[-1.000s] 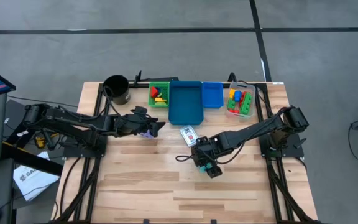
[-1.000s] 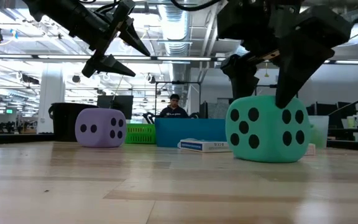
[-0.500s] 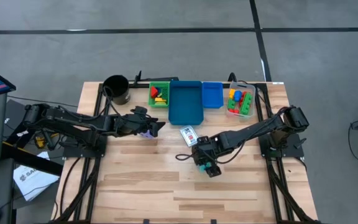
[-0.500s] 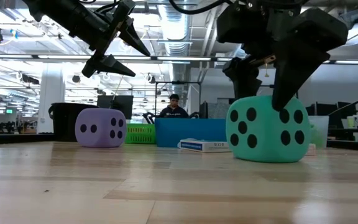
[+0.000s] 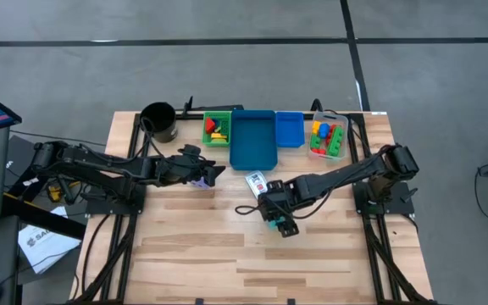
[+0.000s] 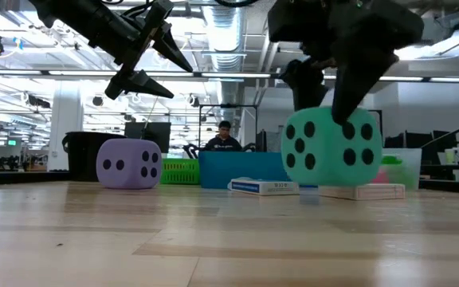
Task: Pick & Place Toys
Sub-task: Put the blue die into the blue bin
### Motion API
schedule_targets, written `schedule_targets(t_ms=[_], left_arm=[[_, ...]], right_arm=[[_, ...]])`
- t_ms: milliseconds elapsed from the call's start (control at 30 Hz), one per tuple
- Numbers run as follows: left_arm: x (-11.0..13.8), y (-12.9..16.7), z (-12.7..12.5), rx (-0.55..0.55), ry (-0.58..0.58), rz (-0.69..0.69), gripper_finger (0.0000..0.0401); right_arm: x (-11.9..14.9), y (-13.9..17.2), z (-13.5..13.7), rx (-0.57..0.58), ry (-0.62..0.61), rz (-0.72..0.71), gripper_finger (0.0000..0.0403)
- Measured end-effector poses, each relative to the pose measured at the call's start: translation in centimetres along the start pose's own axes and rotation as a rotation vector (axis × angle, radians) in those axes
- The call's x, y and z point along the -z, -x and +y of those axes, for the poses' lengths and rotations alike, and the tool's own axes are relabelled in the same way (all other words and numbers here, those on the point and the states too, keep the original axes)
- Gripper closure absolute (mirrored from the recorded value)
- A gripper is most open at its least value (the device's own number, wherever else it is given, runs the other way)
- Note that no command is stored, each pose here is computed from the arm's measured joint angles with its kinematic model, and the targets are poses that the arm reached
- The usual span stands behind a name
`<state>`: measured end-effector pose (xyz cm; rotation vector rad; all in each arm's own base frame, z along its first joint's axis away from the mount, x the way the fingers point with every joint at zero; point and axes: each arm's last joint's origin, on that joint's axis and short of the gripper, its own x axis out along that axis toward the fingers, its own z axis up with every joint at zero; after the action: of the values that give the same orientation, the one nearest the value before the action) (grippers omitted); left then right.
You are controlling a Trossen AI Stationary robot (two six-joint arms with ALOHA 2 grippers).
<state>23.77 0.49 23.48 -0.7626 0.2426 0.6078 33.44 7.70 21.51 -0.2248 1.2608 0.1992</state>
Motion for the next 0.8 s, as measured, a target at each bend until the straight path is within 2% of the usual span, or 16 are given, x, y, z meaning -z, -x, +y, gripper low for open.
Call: schedule_targets(t_ms=[233,433,633,800], left_arm=[[0.0,0.0,0.0,0.006,0.001,0.008,0.0116],[0.0,0.0,-0.1,0.028,0.012,0.022,0.0116],[0.0,0.0,-0.1,0.030,0.012,0.024,0.0116],[0.0,0.0,-0.1,0.031,0.012,0.025,0.0116]], right_arm=[[-1.1,2.4,-1.6,0.038,-0.045,0.006,0.0066],[-2.9,5.5,-3.8,0.107,-0.112,-0.095,0.0067],[-4.1,9.3,-7.2,0.251,-0.216,-0.197,0.0066],[-4.1,11.9,-11.5,0.397,-0.303,-0.263,0.0066]])
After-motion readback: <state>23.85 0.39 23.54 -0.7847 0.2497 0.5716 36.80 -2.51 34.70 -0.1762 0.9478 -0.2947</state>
